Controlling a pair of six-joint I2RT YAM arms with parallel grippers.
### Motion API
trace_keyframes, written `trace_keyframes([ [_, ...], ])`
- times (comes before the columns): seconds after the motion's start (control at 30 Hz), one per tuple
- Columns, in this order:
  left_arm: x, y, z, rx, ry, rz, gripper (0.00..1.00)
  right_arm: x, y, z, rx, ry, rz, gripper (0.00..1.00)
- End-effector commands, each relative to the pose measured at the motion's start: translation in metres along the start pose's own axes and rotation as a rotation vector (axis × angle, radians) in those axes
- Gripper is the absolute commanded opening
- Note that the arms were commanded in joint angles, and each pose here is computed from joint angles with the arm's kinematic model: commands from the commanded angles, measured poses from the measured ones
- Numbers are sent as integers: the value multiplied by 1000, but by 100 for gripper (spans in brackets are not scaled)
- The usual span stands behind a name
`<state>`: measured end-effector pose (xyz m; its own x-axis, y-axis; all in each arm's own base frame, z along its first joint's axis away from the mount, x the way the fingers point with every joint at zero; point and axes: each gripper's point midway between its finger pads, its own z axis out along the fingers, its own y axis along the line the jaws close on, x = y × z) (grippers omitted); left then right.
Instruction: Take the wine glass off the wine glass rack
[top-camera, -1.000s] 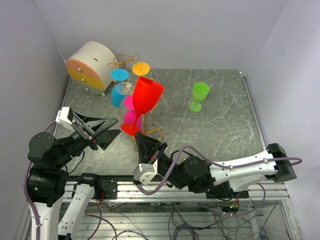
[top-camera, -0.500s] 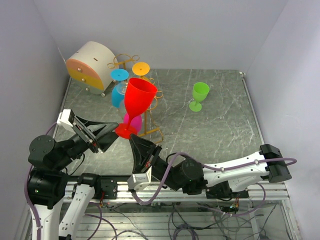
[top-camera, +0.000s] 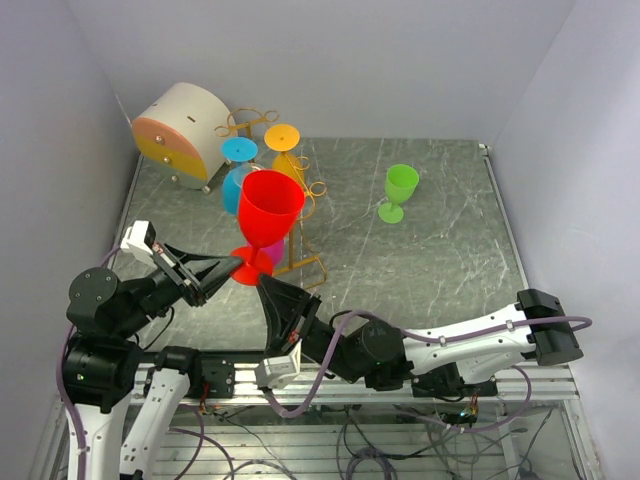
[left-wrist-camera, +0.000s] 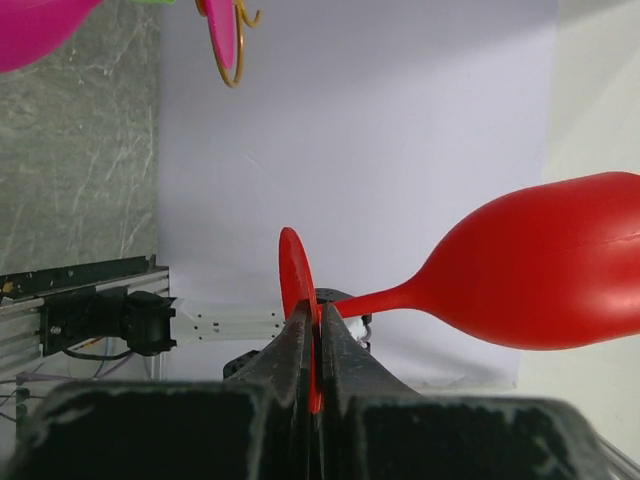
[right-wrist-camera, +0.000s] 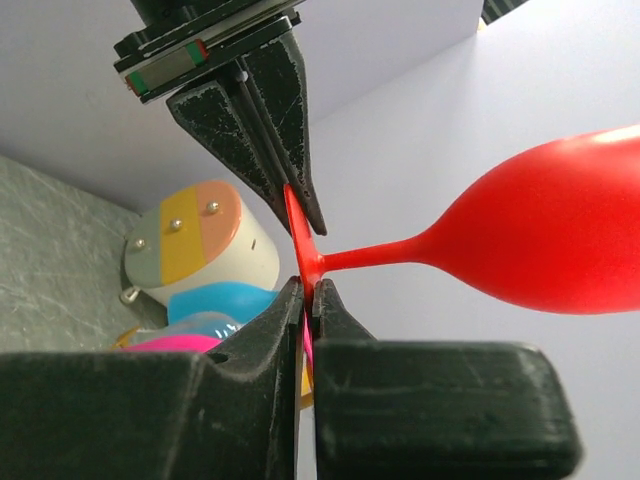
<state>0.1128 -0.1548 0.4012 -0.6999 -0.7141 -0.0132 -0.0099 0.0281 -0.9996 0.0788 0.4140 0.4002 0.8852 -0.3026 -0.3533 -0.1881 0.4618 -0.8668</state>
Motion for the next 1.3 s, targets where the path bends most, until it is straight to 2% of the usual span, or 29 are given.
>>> trace_keyframes([
  [0.0,17,4,-6,13,94,14,7,-1,-21,-11,80,8,73,11],
  [0.07,15,8,-5,10,79,19,7,10,-28,-20,107,55,101,41],
  [0.1,13,9,-4,14,70,24,7,14,-33,-26,119,80,120,52],
  [0.17,10,11,-2,35,52,22,7,28,-34,-41,107,157,147,57],
  [0.33,0,10,4,122,12,98,7,60,-25,-80,16,350,335,59],
  [0.5,-12,26,12,29,-19,317,7,87,-41,-107,29,519,540,56],
  [0.63,-21,37,11,-34,-45,470,7,112,-69,-106,91,635,684,50],
  [0.73,-25,41,7,-70,-72,547,8,147,-82,-99,93,745,819,41],
  [0.8,-28,43,3,-97,-92,591,8,172,-99,-96,130,801,889,30],
  [0.97,-34,49,-5,-156,-125,664,7,166,-112,-76,58,810,1058,0],
  [1.1,-36,46,-10,-178,-136,700,7,120,-125,-59,-89,641,1238,1],
  [1.17,-37,45,-12,-189,-143,711,7,94,-130,-55,-165,531,1304,33],
  [1.23,-37,42,-13,-186,-143,718,7,72,-130,-54,-249,447,1346,54],
  [1.27,-36,41,-13,-182,-142,718,7,66,-128,-54,-282,430,1358,58],
])
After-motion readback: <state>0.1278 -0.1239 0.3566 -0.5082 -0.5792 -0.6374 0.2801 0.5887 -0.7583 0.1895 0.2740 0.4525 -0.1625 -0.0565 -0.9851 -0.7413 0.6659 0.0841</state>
